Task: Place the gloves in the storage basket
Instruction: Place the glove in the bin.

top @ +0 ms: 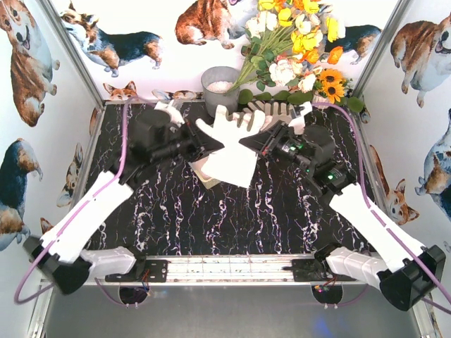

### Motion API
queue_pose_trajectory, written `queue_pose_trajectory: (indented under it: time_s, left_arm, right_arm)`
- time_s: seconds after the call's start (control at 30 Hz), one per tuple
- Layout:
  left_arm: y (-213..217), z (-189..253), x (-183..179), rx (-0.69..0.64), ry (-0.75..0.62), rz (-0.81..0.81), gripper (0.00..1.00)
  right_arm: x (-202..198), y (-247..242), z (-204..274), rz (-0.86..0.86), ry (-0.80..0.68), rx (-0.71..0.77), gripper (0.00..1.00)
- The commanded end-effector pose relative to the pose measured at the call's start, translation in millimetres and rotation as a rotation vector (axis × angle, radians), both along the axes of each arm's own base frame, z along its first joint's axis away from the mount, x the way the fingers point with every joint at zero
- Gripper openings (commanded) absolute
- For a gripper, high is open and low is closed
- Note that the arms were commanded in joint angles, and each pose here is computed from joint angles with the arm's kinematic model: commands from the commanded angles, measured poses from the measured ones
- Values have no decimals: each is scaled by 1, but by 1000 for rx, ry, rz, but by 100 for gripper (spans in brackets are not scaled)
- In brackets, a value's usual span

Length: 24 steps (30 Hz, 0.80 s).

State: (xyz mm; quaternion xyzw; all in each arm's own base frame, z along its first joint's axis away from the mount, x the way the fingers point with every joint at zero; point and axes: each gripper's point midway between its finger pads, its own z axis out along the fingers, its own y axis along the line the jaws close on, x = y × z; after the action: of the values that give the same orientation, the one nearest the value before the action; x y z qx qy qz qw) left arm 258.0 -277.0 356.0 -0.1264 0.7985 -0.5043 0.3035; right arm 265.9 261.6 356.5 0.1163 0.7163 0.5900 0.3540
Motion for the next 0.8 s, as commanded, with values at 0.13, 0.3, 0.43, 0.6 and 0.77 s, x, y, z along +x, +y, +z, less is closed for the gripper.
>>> queue_pose_trajectory:
  time_s: [0.13, 0.3, 0.43, 0.6, 0.77]
  left_arm:
    - [20, -56, 64, 469, -23, -62, 0]
    - [33, -81, 106, 631, -46, -103, 0]
    - [43, -104, 138, 731, -70, -126, 0]
    - [45, -130, 168, 800, -127, -170, 0]
    - [43, -149, 198, 780, -170, -148, 0]
  right_arm:
    - [27, 18, -73, -89, -101, -456, 0]
    - [59, 34, -94, -155, -168, -570, 0]
    - [84, 43, -112, -210, -173, -647, 0]
    - [105, 46, -128, -274, -187, -760, 0]
    - [119, 42, -145, -310, -181, -852, 0]
